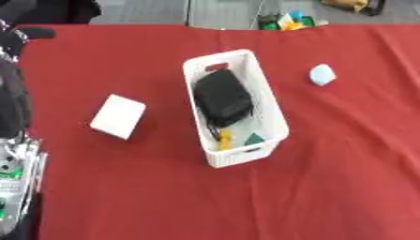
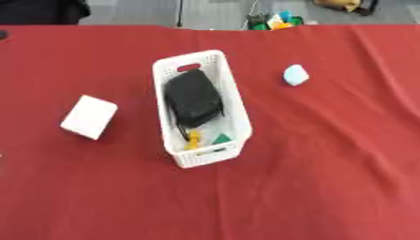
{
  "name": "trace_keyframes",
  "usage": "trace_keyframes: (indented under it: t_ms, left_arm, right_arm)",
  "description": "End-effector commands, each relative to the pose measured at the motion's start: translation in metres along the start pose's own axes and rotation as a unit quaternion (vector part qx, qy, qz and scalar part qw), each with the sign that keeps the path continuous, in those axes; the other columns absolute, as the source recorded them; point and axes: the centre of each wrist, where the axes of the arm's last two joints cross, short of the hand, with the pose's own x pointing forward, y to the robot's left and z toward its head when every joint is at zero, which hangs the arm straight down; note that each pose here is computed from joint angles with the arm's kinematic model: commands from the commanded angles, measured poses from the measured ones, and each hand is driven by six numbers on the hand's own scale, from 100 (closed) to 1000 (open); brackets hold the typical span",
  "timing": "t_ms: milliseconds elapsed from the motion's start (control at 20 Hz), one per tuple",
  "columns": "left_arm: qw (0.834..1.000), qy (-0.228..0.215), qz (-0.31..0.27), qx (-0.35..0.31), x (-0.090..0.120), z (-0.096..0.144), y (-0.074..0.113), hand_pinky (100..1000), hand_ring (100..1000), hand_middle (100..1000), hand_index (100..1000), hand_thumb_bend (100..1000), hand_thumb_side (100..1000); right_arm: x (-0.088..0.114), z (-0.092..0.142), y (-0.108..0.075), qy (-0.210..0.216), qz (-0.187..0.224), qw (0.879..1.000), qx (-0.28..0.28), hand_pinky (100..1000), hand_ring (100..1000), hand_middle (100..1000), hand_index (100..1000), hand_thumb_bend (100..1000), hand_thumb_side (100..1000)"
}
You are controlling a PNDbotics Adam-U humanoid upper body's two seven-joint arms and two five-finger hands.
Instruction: Pick up objects on the table and place them in the box.
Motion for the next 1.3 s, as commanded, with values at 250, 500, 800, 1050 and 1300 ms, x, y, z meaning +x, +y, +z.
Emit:
trace_keyframes:
  t_ms: [250,500,800,1050,1300]
  left_arm:
    - [1.0,-0.007,0.003,-0.006,0.004,-0.003,0.0,639,824,994,952,100,1000]
    - [1.0,-0.006,0.007,-0.009,0.005,-0.003,-0.002,641,826,994,951,100,1000]
    - [1.0,-0.006,0.016,-0.015,0.005,-0.002,-0.005,643,829,994,951,100,1000]
    - [1.0,-0.006,0.024,-0.02,0.006,-0.002,-0.008,644,829,995,951,100,1000]
    - [0.999,-0.005,0.026,-0.028,0.006,-0.002,-0.008,643,829,996,950,100,1000]
  right_arm:
    - [0.006,-0.052,-0.02,-0.043,0.074,0.991,0.102,733,785,752,811,408,965]
    - [0.015,-0.079,-0.022,-0.044,0.115,0.977,0.176,736,792,761,817,429,932]
    - [0.027,-0.102,-0.02,-0.032,0.132,0.956,0.258,742,801,772,828,447,897]
    - [0.016,-0.114,-0.008,-0.001,0.148,0.936,0.318,745,804,775,831,455,870]
    - [-0.013,-0.122,0.005,0.007,0.209,0.89,0.406,766,827,810,842,401,865]
